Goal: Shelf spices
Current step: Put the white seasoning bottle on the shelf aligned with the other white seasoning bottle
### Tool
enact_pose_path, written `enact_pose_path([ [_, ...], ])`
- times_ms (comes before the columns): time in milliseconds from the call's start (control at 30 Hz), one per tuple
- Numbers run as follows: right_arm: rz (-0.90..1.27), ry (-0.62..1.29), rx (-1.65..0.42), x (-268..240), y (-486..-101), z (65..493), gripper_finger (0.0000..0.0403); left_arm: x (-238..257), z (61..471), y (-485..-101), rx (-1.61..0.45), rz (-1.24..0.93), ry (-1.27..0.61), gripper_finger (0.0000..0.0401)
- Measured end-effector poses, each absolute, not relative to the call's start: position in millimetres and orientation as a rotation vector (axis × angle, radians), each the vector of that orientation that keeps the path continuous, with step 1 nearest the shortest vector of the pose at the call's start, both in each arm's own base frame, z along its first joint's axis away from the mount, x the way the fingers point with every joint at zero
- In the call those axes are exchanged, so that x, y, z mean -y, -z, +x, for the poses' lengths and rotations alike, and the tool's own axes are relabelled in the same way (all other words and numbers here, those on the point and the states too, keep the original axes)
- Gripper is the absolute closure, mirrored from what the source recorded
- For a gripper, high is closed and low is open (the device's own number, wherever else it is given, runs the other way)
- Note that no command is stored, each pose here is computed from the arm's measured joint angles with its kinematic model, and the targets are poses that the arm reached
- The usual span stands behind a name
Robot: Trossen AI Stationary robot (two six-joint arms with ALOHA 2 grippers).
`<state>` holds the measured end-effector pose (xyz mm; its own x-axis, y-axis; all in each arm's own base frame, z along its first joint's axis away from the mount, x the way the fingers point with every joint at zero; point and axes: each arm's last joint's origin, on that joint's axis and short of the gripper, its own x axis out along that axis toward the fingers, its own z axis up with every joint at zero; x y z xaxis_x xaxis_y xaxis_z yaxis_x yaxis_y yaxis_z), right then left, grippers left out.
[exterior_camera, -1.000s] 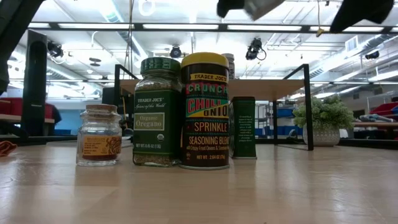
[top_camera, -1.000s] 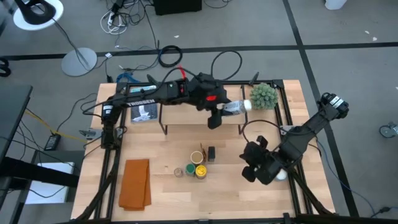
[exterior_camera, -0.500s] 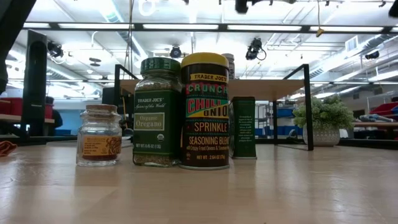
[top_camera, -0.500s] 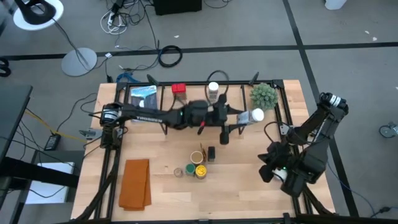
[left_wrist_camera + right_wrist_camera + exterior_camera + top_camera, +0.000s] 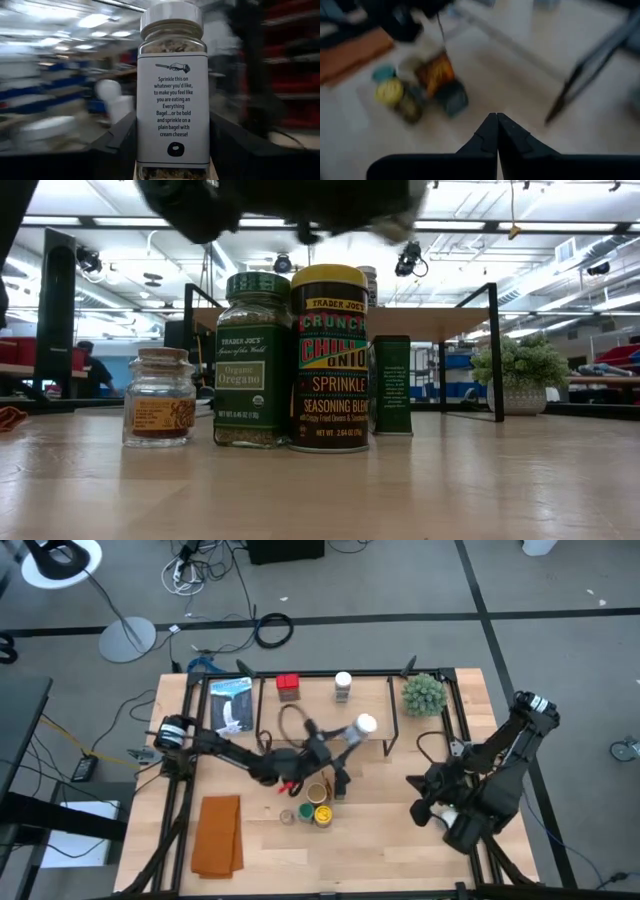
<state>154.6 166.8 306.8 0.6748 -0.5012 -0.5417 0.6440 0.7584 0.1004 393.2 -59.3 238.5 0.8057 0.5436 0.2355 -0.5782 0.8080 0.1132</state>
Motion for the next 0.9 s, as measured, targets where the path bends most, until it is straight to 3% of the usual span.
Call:
enact_pose_path([
  [233,0.082,0.758,-0.310,-169,-286,190,0.0391,74,382,-240,0.219,0.202,-0.671,0.0207],
  [467,0.026,0.881,-0.294,-157,-263,225,0.0387,72,381,-238,0.183,0.188,-0.747,0.0207],
  [900,0.083,0.918,-0.231,-147,-285,246,0.0368,76,380,-235,0.137,0.223,-0.768,0.0207],
])
